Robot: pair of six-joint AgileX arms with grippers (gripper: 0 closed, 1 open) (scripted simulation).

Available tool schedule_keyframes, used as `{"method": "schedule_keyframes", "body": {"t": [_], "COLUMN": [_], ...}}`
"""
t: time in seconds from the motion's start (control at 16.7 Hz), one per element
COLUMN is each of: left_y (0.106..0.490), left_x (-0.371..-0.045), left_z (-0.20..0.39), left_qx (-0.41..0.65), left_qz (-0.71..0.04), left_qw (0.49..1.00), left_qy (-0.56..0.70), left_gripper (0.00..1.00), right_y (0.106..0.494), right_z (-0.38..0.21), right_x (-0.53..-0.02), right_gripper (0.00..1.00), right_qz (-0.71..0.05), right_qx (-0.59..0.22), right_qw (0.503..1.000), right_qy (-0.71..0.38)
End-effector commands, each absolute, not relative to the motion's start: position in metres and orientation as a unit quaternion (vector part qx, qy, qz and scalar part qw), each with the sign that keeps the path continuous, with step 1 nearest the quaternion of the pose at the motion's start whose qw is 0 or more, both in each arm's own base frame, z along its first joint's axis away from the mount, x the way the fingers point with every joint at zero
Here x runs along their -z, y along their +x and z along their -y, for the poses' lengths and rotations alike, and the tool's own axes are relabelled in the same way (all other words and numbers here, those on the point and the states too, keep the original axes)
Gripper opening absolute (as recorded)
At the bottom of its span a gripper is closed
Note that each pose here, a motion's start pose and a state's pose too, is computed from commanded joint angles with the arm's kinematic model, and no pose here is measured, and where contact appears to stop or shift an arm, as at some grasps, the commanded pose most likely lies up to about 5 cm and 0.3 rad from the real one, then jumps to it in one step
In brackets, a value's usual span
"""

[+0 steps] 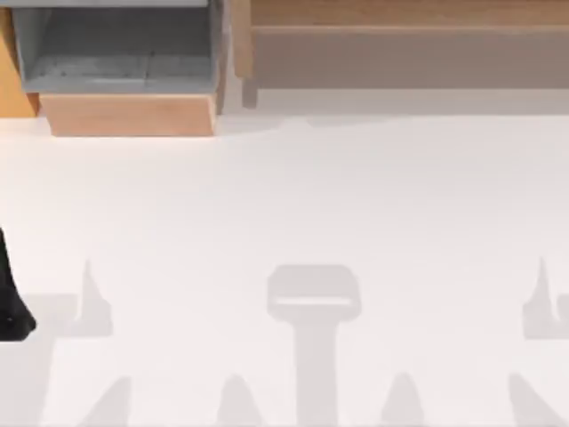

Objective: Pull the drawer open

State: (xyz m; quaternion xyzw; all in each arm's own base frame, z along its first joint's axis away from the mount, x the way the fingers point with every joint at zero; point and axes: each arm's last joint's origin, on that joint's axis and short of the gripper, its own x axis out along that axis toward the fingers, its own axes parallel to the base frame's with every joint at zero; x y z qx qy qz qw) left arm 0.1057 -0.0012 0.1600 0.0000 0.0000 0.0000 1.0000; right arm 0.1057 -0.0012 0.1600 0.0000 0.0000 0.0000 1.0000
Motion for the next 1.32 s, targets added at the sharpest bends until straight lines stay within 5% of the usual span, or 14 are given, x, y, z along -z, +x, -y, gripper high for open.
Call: {"method": "schedule_keyframes", "body": {"t": [0.54, 0.9, 1.32], "left_y": [0.123, 0.181, 0.241], "left_x": [-0.201, -0.230, -0.222], "left_z": [0.010, 0.038, 0.080], "left_qx": [-0.001, 0.003, 0.000], "left_qz": [0.023, 0.011, -0.001], "left_qw": [1.000, 1.000, 1.000], "left_qy": [-0.002, -0.004, 0.000], "left_gripper": [1.00, 1.00, 1.00], "right_y": [0.106, 0.106, 0.106], "right_z": [0.001, 0.001, 0.001], "right_x": [-0.160, -0.160, -0.160], "right_gripper": [1.00, 1.00, 1.00], "right_qz": [0.000, 0.000, 0.000], "right_qx": [0.000, 0.000, 0.000], "right_qw": [1.000, 1.000, 1.000], "right_qy": [0.000, 0.000, 0.000]}}
